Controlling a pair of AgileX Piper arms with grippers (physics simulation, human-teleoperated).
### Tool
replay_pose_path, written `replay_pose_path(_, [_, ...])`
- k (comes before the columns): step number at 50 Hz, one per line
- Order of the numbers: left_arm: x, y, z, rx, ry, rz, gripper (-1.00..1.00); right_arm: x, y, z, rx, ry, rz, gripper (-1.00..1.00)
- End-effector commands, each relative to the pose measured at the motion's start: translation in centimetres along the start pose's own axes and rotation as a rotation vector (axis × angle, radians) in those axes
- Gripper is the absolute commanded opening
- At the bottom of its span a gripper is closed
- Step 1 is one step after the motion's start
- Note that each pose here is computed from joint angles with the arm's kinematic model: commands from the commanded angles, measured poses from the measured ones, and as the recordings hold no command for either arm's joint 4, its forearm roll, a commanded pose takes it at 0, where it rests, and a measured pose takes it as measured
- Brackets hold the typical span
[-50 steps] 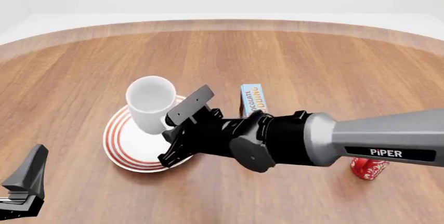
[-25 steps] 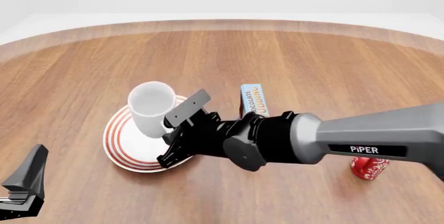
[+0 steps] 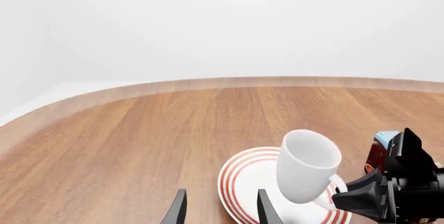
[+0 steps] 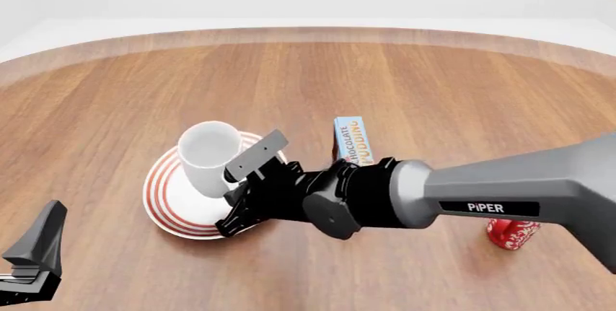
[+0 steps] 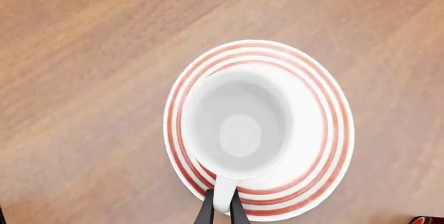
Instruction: Pick up the white mug and put it on the plate, and put the chocolate pudding to the right of the plate.
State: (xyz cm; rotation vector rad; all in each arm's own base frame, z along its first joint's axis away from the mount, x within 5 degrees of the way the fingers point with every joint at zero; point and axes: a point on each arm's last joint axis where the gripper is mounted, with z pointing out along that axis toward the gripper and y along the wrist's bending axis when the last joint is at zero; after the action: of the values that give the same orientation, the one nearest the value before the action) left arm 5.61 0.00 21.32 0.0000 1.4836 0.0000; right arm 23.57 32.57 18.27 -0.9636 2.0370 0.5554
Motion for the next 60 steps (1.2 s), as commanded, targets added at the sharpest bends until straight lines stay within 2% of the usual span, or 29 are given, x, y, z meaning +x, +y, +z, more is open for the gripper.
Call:
replay_pose_path(1, [0.0,0.0,0.0,0.0,0.0,0.0,1.0,0.1,-0.2,0.5,0.006,0.007,0.022,-1.0])
replay_pose_path(15, [0.0,0.0,0.0,0.0,0.0,0.0,1.0,0.4,-0.6,1.1,0.013,0.017,0.04,-1.0])
replay_pose_path(16, [0.0,0.0,0.0,0.0,0.0,0.0,1.0,0.4,-0.4,1.1,0.01,0.018,0.059,-1.0])
replay_pose_path(60, [0.0,0.0,0.0,0.0,0.0,0.0,1.0,0.9,-0.9,2.2,0.021,0.044,0.047,-1.0])
